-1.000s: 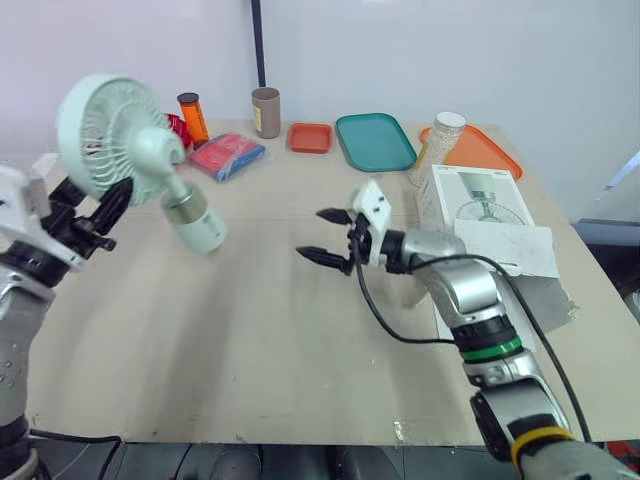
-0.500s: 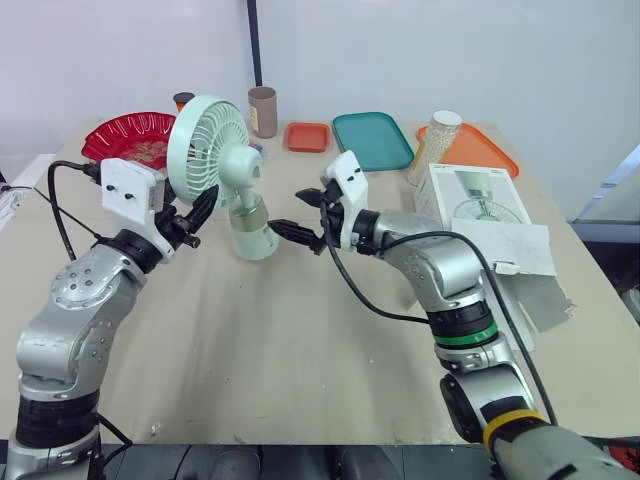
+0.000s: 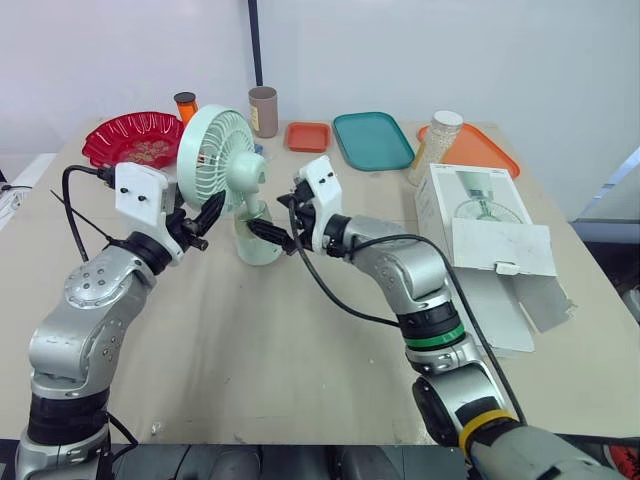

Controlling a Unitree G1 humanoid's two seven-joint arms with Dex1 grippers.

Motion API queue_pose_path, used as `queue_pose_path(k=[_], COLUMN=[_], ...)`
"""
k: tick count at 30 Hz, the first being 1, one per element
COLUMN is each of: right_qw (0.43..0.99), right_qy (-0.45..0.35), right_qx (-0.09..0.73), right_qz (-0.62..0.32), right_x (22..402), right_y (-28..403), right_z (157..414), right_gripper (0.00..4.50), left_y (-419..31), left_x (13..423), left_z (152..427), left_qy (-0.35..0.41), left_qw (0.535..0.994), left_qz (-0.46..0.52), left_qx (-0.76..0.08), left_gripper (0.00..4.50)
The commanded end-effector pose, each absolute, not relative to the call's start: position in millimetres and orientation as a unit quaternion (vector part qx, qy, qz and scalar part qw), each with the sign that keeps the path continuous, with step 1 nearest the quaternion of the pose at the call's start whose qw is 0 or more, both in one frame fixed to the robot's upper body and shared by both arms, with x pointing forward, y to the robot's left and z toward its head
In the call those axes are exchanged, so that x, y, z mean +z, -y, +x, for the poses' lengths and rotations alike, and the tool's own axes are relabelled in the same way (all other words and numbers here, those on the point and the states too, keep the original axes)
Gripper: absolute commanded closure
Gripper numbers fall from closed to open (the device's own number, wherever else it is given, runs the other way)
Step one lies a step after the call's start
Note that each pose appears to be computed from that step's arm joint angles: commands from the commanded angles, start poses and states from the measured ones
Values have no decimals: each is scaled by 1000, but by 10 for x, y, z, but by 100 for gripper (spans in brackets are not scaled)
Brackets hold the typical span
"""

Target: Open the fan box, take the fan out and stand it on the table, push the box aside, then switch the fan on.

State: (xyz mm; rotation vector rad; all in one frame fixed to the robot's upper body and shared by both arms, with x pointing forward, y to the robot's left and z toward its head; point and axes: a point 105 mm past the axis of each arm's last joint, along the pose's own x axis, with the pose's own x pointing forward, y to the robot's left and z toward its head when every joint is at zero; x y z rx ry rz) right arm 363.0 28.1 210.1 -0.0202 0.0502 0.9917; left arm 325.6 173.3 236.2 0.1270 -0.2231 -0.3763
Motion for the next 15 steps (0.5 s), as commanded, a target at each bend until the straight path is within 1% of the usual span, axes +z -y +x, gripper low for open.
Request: queue_pose_path(k=[1,7,15], right_qw=[876,882,884], right_qy=[8,10,13], right_qx=[483,472,468], right_qz=[-10,-4,-5], right_x=[2277,2293,2301], right_y=[-360,-363,-361], right_z=[3605,3655,3677], right_gripper=[0,0,0], left_y=[-1600,-1521,-1555], left_x=[2635,2642,2617], left_z=[3182,3156,3172], left_qy=[166,168,163], left_qw=[962,959,960], left_qz=[66,63,66], left_qx=[-205,-221,-217], left_gripper=[253,253,253])
